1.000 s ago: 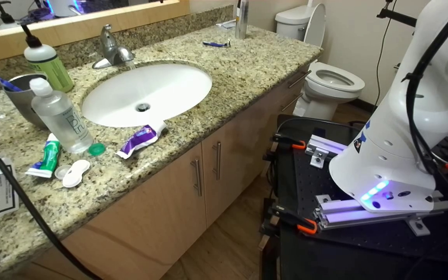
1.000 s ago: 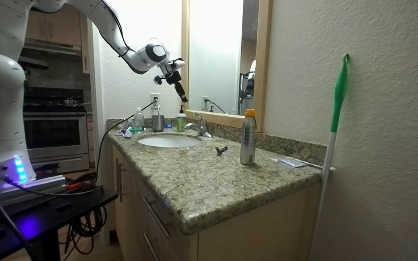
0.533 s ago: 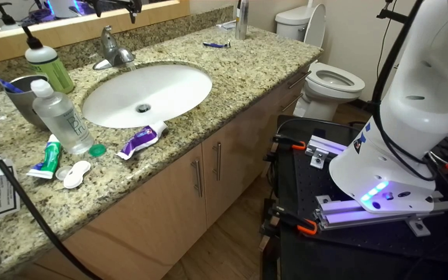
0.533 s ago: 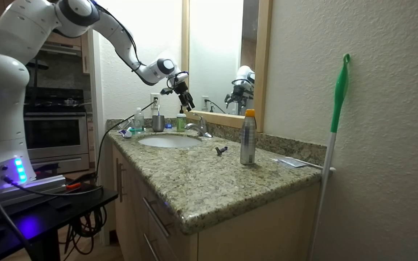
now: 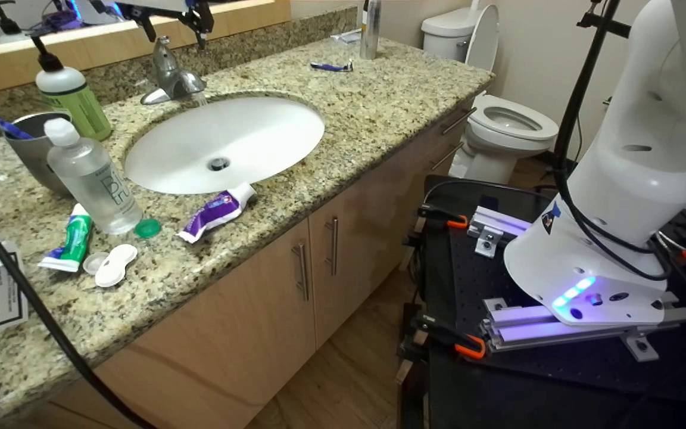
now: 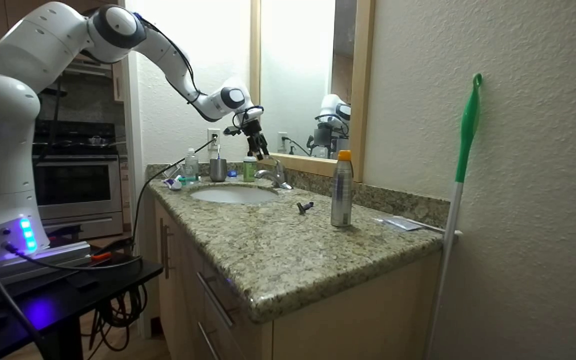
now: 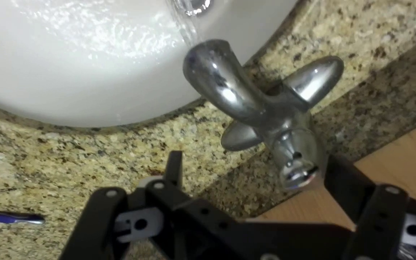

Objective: Close the tap

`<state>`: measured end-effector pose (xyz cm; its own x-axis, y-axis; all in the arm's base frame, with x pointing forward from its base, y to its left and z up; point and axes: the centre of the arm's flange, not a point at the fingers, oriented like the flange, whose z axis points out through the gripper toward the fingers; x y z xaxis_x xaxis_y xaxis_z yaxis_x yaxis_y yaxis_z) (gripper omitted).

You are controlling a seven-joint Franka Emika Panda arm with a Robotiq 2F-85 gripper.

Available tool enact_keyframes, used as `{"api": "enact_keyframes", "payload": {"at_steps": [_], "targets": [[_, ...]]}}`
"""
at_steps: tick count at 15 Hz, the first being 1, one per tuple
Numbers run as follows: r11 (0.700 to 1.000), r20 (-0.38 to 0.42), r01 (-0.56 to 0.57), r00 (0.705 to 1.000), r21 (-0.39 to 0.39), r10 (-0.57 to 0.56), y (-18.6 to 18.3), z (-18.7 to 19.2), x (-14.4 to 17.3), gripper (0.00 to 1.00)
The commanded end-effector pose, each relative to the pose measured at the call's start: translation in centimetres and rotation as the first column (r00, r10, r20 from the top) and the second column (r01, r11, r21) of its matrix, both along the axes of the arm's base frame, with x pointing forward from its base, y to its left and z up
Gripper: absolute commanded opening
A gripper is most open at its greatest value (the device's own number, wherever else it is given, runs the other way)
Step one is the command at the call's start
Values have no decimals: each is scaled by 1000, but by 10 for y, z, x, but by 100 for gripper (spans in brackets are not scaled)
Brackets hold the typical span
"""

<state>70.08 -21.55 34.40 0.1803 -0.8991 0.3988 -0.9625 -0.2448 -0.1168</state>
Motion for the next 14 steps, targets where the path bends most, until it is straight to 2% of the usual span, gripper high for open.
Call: {"api": "enact_keyframes", "payload": {"at_steps": [1,4,5,7,8,9,10,12,14], "targets": [[996,-129,-21,991,91,32,-4,-8,-7,100],[992,-195,-2,980,125,27,-7,-13,-14,100],[993,-165,-4,986,115,23,-8,-9,-16,100],[995,-37,-34,999,92,37,-9,12,-20,100],[995,36,-52,998,89,49,-12,27,-19,100],[994,75,-63,996,94,56,-14,36,-17,100],[990,94,-64,994,123,52,-16,44,-15,100],[992,149,-34,989,123,15,-27,60,-11,100],[993,141,2,990,119,-19,-42,67,-11,100]]}}
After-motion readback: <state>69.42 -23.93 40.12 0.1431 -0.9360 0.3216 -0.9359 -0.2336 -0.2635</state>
